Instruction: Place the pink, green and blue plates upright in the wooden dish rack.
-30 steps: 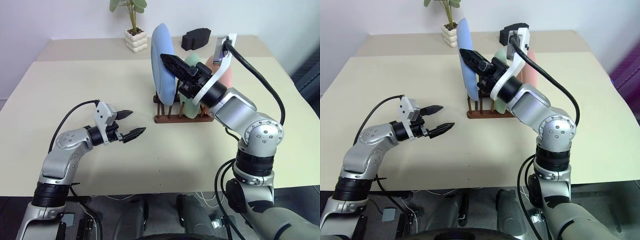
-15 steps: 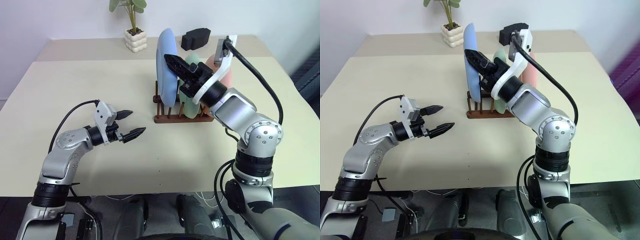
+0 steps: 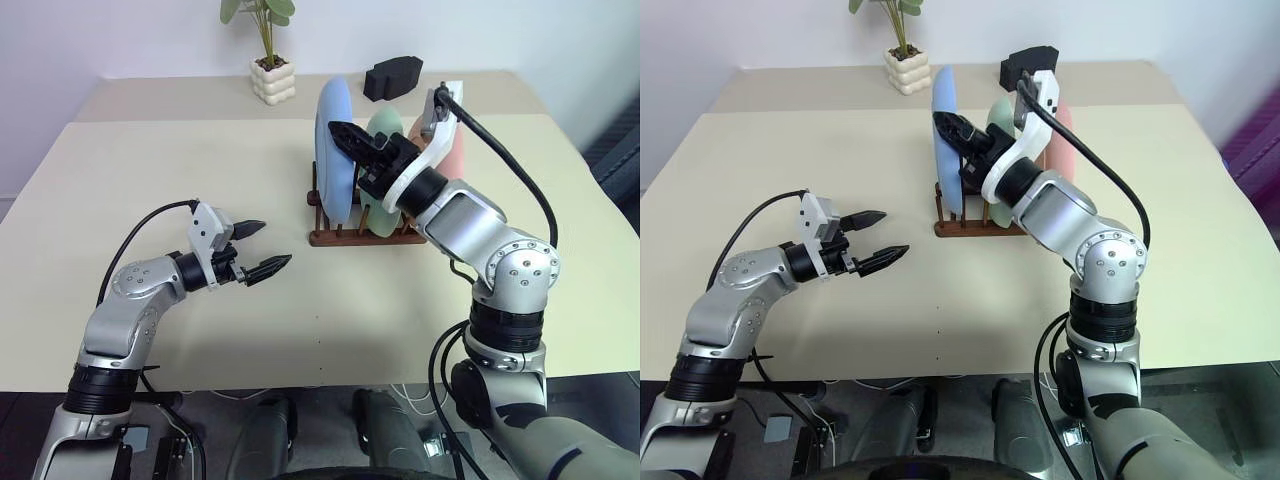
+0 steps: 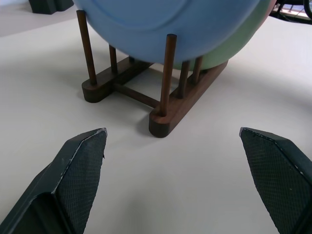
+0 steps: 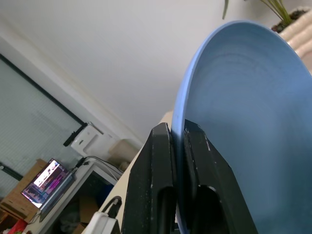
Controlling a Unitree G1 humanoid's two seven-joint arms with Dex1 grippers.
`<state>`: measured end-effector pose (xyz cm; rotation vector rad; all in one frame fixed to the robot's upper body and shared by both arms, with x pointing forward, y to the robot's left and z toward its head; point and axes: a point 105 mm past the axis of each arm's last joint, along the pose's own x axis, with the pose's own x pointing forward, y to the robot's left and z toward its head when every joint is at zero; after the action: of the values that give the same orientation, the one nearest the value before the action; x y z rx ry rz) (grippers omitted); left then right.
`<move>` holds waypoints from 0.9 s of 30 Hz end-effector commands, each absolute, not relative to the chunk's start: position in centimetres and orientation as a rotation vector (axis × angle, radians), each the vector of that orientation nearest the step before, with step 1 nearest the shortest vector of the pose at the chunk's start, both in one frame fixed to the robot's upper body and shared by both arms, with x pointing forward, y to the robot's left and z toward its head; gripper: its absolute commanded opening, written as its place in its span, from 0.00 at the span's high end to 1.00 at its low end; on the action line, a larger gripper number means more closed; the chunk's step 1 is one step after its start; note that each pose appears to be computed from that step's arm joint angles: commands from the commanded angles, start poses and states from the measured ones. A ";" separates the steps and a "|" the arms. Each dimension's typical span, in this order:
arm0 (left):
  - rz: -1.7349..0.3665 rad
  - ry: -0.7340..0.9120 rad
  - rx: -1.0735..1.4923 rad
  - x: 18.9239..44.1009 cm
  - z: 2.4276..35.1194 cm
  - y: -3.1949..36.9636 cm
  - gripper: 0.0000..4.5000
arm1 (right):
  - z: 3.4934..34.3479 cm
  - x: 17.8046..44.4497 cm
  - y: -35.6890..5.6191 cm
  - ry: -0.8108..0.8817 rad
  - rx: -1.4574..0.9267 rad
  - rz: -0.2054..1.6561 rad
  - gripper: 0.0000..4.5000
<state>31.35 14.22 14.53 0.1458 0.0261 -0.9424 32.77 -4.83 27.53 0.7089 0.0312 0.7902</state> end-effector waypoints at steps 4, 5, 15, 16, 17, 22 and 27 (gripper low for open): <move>-0.927 -0.031 0.172 31.4 16.0 14.6 0.00 | 27.9 32.6 -4.9 0.024 0.704 0.803 0.84; -0.927 -0.031 0.172 31.4 16.0 14.6 0.00 | 27.8 32.7 -4.9 0.024 0.702 0.799 0.76; -0.926 -0.036 0.172 31.4 16.0 14.5 0.00 | 28.4 32.7 -5.2 -0.019 0.655 0.801 0.01; -0.925 -0.036 0.172 31.4 16.0 14.5 0.00 | 28.7 32.7 -5.2 -0.040 0.613 0.805 0.01; -0.925 -0.037 0.172 31.3 16.0 14.5 0.00 | 28.9 32.6 -5.2 -0.055 0.582 0.808 0.01; -0.924 -0.036 0.170 31.3 16.0 14.5 0.00 | 30.9 31.9 -5.8 -0.170 0.423 0.846 0.01; -0.921 -0.035 0.167 31.2 15.9 14.5 0.00 | 34.1 30.5 -7.2 -0.331 0.269 0.892 0.01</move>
<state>31.48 14.33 14.52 0.1457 0.0251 -0.9246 32.05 -6.91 31.59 0.3093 -0.2062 0.8507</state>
